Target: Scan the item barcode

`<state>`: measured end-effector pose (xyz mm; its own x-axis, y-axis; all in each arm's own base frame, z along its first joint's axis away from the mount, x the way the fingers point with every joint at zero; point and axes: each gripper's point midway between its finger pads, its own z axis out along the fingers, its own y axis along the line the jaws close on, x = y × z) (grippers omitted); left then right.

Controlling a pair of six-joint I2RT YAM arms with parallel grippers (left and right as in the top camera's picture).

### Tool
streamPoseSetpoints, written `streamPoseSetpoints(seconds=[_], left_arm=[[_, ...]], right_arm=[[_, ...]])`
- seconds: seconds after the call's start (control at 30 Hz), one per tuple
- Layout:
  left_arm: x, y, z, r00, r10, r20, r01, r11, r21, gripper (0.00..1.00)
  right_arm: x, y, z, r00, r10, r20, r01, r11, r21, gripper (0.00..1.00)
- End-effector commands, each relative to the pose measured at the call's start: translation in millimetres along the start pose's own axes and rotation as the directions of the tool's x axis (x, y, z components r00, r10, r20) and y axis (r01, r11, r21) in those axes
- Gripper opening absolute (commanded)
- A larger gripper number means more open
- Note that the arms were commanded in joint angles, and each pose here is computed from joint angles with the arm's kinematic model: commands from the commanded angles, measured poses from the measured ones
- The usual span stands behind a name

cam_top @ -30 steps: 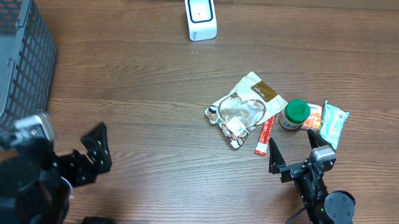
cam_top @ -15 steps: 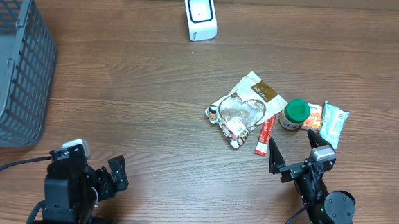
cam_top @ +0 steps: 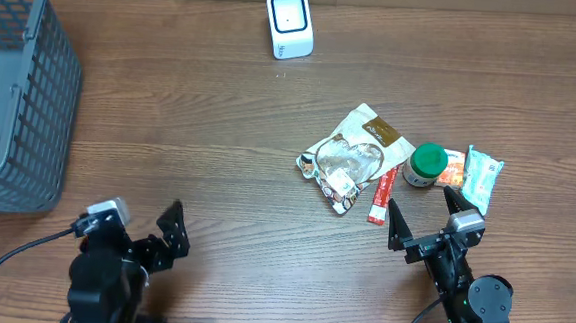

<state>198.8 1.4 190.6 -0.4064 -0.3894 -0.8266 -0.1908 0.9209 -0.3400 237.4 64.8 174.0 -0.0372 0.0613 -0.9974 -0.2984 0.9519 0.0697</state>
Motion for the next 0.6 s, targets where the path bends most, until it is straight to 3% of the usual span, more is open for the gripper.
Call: streamPoseSetpoints(seconds=[0.0,0.3,0.43,0.57], left_arm=[[-14.5,-8.5,2.5,0.993,-0.02,0.117,0.012,0.998,0.064,1.0],[-63.9,-31.7,-2.1,0.87,-0.099,0.483,-0.027,0.968,0.248,1.0],[-61.7,-30.9,3.1,0.836,-0.118,0.536,-0.039,0.961,0.273,1.0],[-47.5,-25.6,17.9,0.845,-0.113,0.523,-0.036,0.963,0.267,1.0]], right_arm=[[1.8,-1.6,0.0,1.0,0.002,0.004,-0.002,1.0,0.006,1.0],[1.8,-1.6,0.0,1.0,0.003,0.004,-0.003,1.0,0.006,1.0],[1.8,-1.6,0.0,1.0,0.002,0.004,-0.002,1.0,0.006,1.0],[1.8,-1.6,0.0,1.0,0.002,0.004,-0.002,1.0,0.006,1.0]])
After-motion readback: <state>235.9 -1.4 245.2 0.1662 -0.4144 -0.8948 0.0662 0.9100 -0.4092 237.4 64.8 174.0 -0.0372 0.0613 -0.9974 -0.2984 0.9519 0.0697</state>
